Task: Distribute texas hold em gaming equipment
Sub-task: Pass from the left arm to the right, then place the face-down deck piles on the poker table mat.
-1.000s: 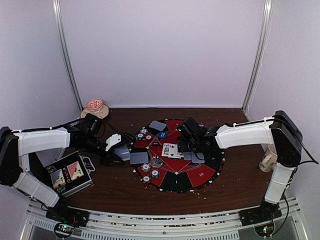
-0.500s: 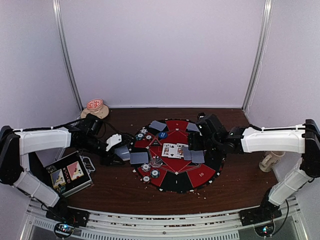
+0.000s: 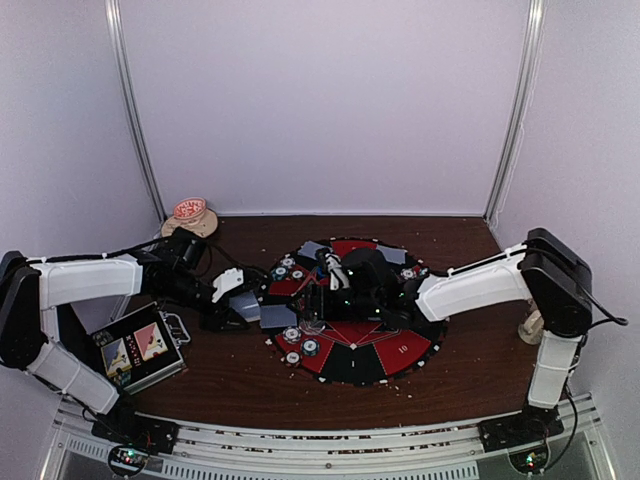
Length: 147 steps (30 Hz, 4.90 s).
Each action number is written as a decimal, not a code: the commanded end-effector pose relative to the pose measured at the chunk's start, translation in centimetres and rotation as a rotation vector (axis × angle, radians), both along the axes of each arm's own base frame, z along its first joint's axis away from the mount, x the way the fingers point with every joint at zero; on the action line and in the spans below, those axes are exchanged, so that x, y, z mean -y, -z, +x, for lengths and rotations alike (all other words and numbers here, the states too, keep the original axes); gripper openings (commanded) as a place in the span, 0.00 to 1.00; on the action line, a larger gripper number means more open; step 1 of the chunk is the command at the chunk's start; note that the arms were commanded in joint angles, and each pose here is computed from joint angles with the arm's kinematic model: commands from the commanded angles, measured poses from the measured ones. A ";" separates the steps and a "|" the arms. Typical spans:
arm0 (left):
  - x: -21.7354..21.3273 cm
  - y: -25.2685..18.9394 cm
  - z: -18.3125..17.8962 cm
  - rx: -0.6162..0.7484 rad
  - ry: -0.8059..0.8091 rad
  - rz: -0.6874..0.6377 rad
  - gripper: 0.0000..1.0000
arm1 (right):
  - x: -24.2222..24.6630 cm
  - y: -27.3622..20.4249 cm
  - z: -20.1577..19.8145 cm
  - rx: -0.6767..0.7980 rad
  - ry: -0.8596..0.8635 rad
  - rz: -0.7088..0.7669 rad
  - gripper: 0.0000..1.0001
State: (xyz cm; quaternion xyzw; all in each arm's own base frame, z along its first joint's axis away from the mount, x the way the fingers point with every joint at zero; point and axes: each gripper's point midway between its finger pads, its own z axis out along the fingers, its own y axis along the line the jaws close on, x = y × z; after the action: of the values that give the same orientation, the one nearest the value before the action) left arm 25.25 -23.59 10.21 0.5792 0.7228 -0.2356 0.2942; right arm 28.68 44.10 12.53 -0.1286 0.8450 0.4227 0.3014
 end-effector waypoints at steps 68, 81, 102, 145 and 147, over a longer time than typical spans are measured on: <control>0.4 -2.5 0.1 0.076 0.020 -0.061 0.98 | -10.3 -4.4 -1.8 -0.253 -0.210 0.600 0.00; 0.1 -3.6 0.1 0.086 0.007 -0.089 0.98 | 2.5 -3.4 -1.7 -0.212 0.021 0.469 0.00; -0.2 -3.7 0.4 0.091 -0.005 -0.089 0.98 | 19.5 5.7 -9.0 -0.326 0.294 -0.018 0.00; -1.6 -4.4 3.0 0.126 -0.127 -0.090 0.98 | 30.4 -0.5 -5.3 -0.074 0.721 -0.454 1.00; -2.9 -5.3 4.6 0.141 -0.197 -0.106 0.98 | 30.9 -3.4 -4.0 0.017 0.776 -0.451 1.00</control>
State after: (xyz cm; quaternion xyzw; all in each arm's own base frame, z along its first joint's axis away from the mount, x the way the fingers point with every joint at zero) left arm 26.71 -22.47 13.53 0.5529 0.7220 -0.2255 0.3496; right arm 22.30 14.98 11.04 0.1250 0.9294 0.1318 0.3212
